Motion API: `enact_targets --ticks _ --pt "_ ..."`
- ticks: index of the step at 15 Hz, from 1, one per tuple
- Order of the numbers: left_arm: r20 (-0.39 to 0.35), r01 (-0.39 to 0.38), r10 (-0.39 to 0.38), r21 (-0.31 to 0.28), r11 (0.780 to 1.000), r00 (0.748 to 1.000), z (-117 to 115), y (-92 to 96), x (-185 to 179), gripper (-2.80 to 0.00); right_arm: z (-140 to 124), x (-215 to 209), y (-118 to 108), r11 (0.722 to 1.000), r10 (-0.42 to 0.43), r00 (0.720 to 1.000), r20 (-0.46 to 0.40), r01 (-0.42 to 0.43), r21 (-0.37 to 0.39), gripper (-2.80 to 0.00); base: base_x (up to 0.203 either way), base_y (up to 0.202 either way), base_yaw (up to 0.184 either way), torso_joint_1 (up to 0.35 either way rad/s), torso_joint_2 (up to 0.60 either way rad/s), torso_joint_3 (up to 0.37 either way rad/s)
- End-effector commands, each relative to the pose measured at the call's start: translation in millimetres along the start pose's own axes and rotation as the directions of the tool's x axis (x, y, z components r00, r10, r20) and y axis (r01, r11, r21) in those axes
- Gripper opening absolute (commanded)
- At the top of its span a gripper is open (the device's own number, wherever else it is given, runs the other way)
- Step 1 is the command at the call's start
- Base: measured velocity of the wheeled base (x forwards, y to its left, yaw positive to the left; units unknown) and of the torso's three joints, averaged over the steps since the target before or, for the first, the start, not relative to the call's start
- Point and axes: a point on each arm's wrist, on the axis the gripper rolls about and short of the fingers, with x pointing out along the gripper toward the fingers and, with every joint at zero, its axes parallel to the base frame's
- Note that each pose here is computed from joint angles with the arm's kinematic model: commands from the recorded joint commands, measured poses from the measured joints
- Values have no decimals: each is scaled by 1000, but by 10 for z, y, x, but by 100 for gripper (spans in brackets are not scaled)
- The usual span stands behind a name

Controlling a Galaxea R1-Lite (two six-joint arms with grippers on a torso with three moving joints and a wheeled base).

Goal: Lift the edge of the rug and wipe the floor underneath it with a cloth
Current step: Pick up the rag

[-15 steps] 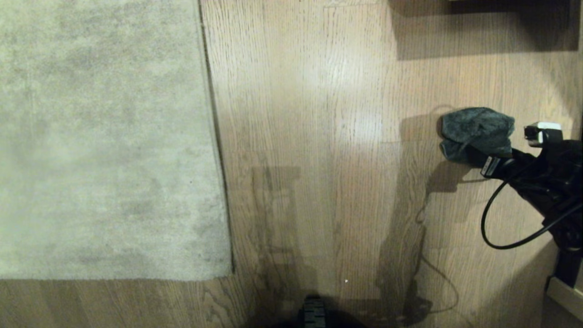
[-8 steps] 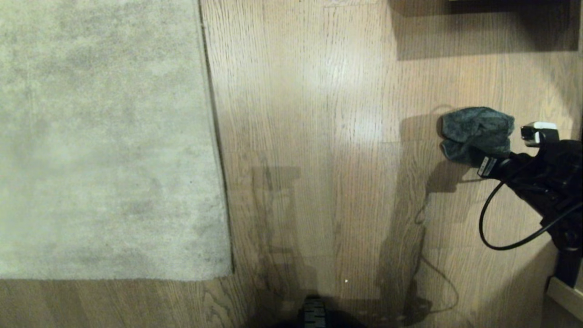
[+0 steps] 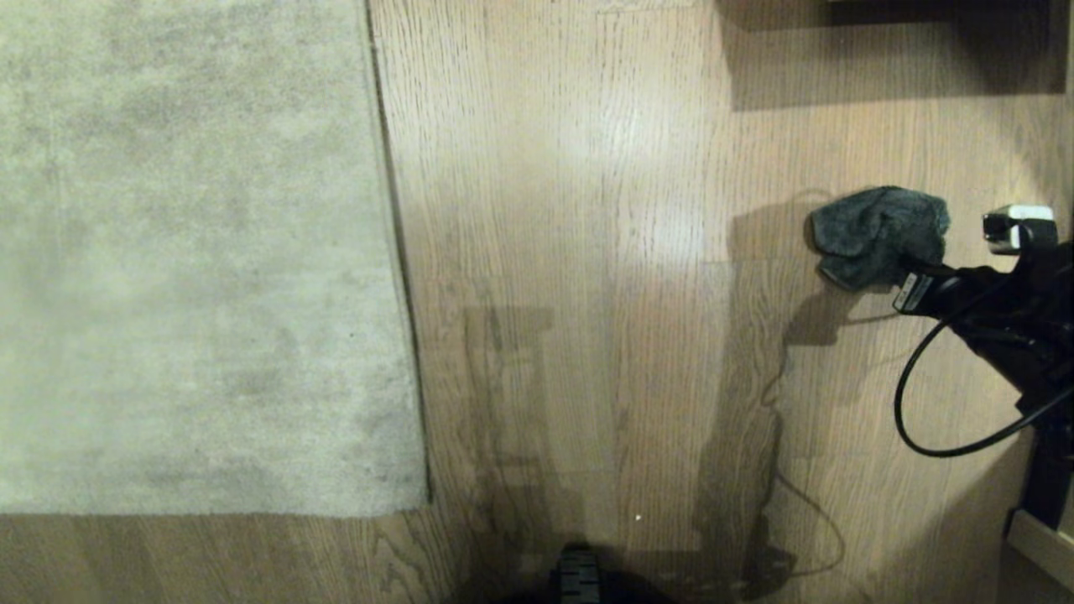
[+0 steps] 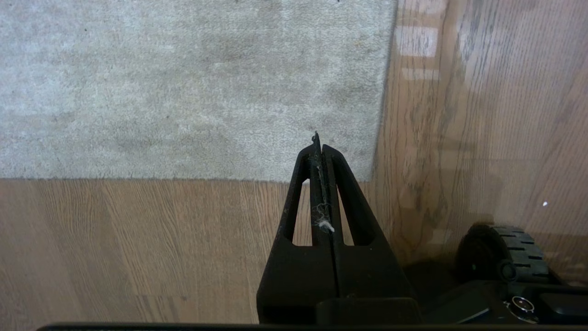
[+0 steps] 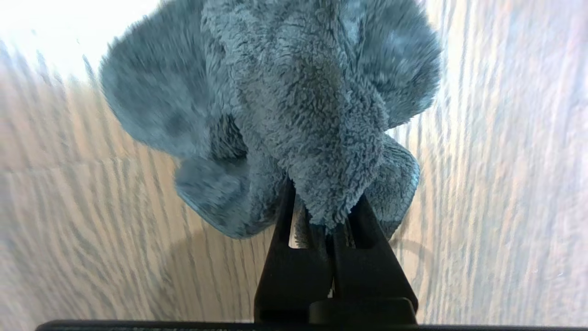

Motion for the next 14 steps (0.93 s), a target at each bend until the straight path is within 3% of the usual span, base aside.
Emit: enact_targets --ticks 1,11,14 --pt "0 -1 1 -1 1000 1000 0 0 0 -280 176 -111 13 1000 2 999 47 -2 -3 -280 0 0 0 0 0 0" --pt "1 -1 1 -1 1000 1000 1 0 0 -280 756 -772 67 1000 0 993 119 1 -7 -280 0 0 0 0 0 0" --pt "0 -2 2 -1 1000 1000 1 0 0 -280 907 -1055 93 1000 1 989 148 -5 28 -280 0 0 0 0 0 0"
